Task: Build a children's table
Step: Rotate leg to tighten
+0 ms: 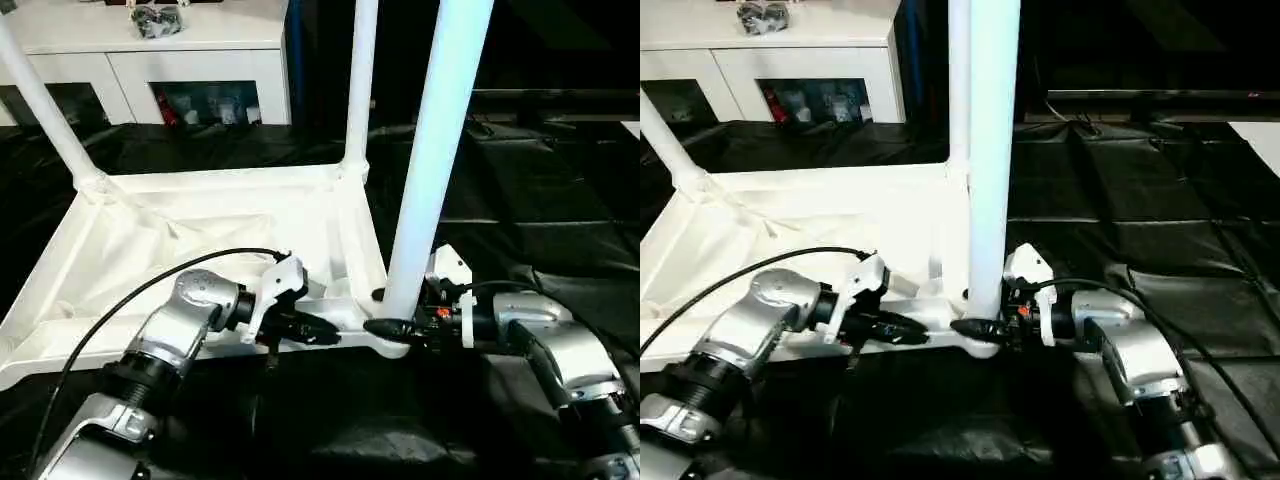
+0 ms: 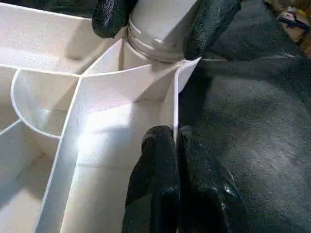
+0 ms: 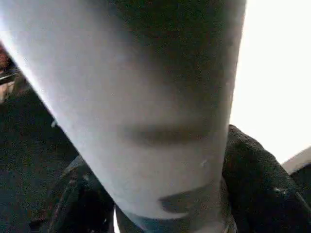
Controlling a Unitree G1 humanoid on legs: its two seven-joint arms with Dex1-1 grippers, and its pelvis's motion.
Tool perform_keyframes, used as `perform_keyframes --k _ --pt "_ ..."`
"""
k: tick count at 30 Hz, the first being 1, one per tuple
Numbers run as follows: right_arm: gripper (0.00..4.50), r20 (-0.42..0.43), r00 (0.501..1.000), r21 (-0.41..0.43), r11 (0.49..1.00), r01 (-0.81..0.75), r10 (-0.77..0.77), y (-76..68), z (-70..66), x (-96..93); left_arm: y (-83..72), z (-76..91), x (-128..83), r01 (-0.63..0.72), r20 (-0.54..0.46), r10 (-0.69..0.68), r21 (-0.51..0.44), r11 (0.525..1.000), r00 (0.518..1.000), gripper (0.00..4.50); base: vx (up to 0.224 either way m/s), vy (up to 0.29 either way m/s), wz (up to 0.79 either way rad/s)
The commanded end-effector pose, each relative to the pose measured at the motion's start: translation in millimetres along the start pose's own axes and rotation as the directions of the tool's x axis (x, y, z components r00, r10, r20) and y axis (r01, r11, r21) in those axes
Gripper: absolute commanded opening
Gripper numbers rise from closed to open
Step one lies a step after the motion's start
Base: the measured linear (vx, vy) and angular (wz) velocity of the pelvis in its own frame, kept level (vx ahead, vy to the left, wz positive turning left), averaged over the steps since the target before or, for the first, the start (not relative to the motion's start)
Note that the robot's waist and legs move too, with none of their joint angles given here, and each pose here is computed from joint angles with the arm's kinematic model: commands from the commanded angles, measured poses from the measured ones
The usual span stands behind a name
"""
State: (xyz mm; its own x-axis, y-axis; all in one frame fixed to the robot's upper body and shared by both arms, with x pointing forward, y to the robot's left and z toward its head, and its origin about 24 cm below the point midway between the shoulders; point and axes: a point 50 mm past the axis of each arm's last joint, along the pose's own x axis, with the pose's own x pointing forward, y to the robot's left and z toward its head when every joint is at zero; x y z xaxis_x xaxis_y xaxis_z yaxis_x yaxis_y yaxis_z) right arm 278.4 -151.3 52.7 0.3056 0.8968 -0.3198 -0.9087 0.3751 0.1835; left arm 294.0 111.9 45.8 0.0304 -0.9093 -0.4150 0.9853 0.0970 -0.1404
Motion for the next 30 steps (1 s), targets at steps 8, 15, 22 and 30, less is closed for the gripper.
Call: perform_keyframes --k 8,15,22,30 --pt "2.55 -0.004 0.931 0.154 0.92 0.361 -0.364 -18.6 -15.4 49.1 32.2 36.7 21 -0.37 0.125 0.368 -0.007 0.929 0.921 0.0 0.0 0.0 0.0" --pt "2.54 -0.078 0.824 0.159 0.809 0.566 -0.561 -30.7 -11.5 72.0 41.7 47.3 34 -0.523 0.141 0.523 -0.042 0.851 0.84 0.0 0.0 0.0 0.0" --pt "3.29 0.06 0.873 0.219 0.859 0.462 -0.484 -27.5 7.4 82.7 34.7 44.7 38 -0.454 0.149 0.451 -0.019 0.891 0.88 0.0 0.0 0.0 0.0" --pt "3.7 0.057 0.954 -0.04 0.954 0.297 -0.295 -21.5 7.0 60.0 21.9 30.0 29 -0.285 0.102 0.28 0.037 0.958 0.955 0.0 0.0 0.0 0.0"
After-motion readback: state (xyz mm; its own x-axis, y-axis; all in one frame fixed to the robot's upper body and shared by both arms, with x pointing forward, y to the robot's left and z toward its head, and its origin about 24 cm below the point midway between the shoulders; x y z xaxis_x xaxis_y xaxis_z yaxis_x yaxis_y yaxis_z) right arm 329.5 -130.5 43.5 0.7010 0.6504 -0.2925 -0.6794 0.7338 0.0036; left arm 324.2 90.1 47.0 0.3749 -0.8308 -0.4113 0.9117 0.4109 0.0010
